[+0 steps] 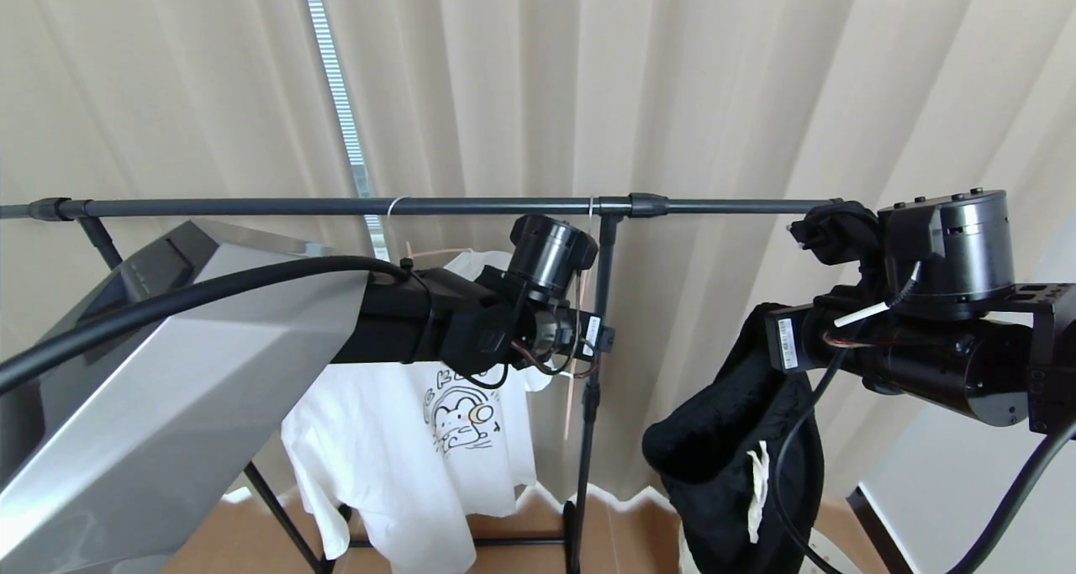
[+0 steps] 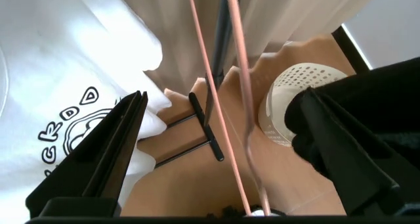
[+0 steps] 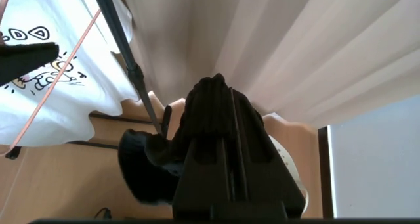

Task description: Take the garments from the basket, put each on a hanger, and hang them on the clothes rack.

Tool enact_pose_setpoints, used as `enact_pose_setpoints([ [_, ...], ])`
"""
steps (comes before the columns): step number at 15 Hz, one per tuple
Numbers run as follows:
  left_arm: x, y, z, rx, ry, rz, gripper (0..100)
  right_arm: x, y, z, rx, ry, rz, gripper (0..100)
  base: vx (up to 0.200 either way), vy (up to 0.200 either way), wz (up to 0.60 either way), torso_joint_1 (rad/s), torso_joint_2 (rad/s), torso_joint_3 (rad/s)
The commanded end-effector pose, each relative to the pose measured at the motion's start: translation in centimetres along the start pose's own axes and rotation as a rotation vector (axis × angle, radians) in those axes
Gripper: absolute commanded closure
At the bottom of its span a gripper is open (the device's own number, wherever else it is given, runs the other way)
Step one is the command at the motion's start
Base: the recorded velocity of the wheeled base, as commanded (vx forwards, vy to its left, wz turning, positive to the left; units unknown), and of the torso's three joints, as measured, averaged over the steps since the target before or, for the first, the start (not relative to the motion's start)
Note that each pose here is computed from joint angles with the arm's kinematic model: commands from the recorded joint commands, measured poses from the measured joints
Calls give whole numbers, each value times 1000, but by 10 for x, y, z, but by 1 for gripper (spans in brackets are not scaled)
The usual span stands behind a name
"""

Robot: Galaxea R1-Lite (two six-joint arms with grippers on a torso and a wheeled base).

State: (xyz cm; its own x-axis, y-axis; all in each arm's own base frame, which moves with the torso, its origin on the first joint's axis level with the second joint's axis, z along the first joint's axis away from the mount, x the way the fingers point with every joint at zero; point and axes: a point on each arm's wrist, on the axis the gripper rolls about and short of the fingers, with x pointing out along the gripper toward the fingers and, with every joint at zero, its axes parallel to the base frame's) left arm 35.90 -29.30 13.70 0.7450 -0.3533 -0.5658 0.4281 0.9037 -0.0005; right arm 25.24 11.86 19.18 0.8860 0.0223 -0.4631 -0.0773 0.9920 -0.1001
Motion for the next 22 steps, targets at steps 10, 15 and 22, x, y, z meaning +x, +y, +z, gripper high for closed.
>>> enact_pose_setpoints([
  [10, 21, 3, -8, -2, 22, 16, 100, 1, 2, -1, -4, 4, 5, 100, 0, 0, 0, 0, 0, 0],
  [15, 20, 8, -6, -9, 11, 56, 100, 6, 4, -4, -10, 19, -8, 100, 0, 0, 0, 0, 0, 0],
  [22, -5, 21, 16, -41, -57, 113, 100, 3, 5, -3, -12, 14, -2, 100, 0, 0, 0, 0, 0, 0],
])
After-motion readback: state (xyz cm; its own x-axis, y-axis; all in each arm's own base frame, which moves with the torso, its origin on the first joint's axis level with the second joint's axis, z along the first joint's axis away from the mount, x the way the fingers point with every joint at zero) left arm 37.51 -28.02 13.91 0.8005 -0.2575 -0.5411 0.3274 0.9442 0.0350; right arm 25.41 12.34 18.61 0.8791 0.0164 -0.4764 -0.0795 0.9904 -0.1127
